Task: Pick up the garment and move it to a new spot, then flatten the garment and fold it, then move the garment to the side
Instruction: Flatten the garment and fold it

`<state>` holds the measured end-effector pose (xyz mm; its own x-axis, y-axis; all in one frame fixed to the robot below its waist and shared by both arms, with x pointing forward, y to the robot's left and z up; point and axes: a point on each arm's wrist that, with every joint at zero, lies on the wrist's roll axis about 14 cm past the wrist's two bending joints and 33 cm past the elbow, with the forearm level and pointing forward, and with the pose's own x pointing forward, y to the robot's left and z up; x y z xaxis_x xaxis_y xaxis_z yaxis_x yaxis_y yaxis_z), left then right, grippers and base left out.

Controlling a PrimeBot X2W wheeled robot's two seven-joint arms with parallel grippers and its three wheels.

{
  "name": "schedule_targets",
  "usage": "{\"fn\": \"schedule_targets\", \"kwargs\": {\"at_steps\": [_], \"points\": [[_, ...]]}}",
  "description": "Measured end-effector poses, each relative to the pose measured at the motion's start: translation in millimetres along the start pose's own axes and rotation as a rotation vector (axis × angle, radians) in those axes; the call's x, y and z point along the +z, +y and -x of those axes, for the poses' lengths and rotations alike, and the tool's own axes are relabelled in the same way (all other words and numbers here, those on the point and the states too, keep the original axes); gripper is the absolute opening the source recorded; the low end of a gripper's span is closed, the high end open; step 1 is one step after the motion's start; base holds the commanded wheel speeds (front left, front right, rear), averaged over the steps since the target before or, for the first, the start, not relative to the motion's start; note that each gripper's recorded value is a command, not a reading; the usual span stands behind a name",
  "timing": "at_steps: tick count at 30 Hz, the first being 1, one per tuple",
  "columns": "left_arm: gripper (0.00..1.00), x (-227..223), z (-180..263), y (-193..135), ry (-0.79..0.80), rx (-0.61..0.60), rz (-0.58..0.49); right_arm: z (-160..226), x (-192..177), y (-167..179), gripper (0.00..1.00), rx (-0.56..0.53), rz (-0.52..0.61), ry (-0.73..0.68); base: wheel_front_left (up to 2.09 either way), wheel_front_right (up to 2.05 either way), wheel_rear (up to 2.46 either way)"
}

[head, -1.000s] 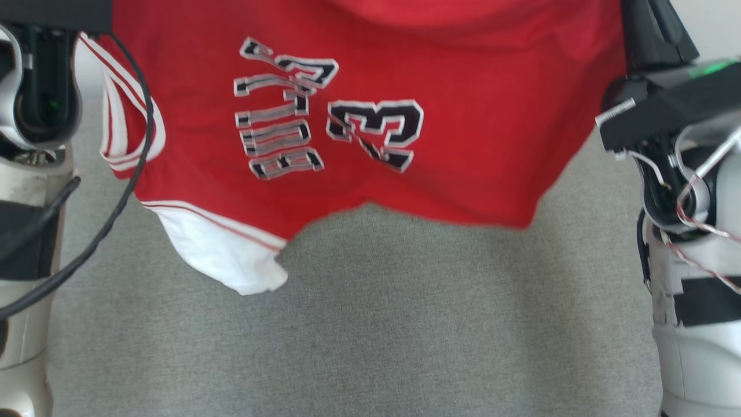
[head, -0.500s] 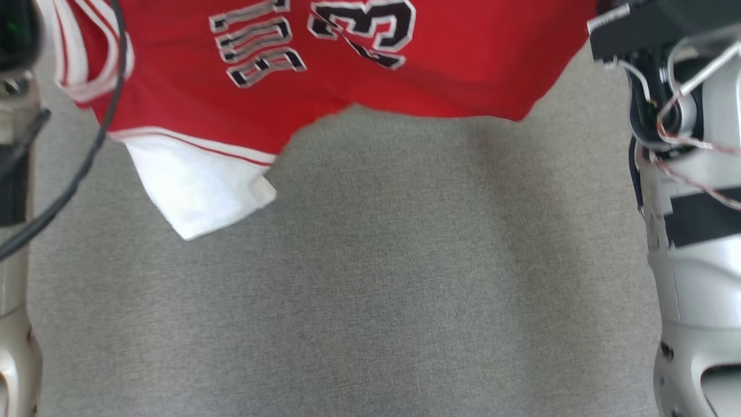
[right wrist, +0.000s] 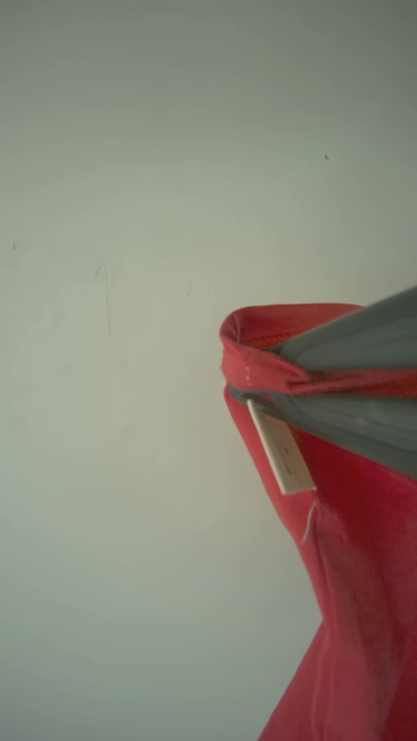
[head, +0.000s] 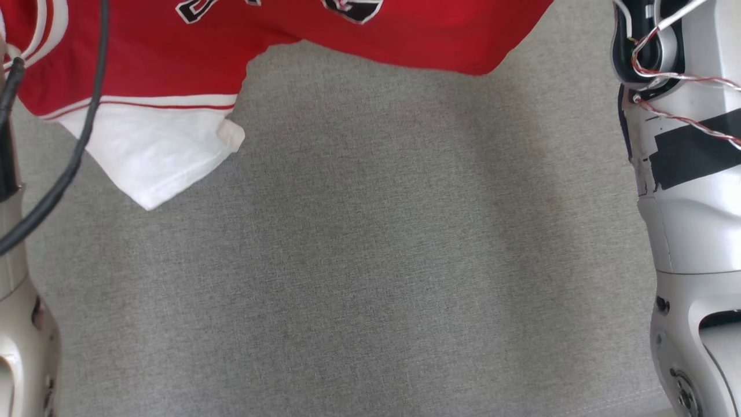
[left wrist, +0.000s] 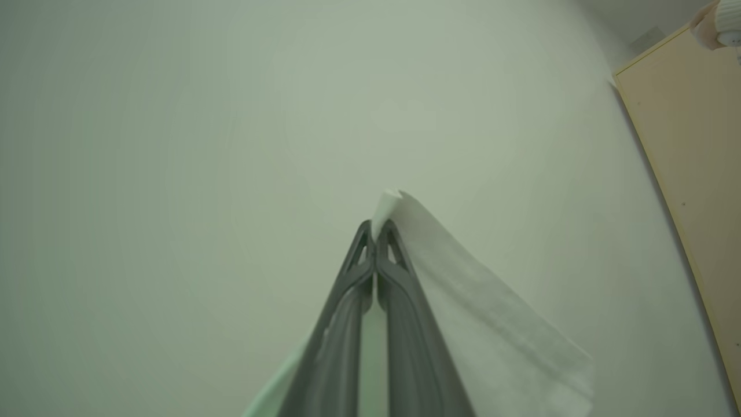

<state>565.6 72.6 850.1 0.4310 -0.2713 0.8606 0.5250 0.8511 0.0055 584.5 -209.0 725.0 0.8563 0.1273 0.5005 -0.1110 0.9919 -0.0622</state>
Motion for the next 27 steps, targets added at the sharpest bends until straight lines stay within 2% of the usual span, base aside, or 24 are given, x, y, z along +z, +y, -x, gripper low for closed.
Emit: {"fn": "schedule_targets", "kwargs": {"at_steps": [4, 11, 16, 27], "points": [[0.00, -4.5, 3.2, -9.6, -0.008, -0.029, 0.018, -0.8, -12.4, 0.1, 0.00, 0.020, 0.056, 0.016, 0.00, 0.00, 0.00], [0.00, -31.1, 33.4, -17.6, 0.080, -0.050, 0.084, 5.6, -42.9, 2.2, 0.00, 0.078, 0.145, 0.084, 0.00, 0.00, 0.00], [0.00, -37.7, 51.9, -20.2, 0.130, -0.049, 0.129, 21.6, -64.7, 8.8, 0.00, 0.126, 0.156, 0.145, 0.00, 0.00, 0.00], [0.00, -28.3, 97.2, -35.4, 0.234, -0.031, 0.262, 68.2, -70.7, 1.1, 0.00, 0.177, 0.125, 0.283, 0.00, 0.00, 0.00]]}}
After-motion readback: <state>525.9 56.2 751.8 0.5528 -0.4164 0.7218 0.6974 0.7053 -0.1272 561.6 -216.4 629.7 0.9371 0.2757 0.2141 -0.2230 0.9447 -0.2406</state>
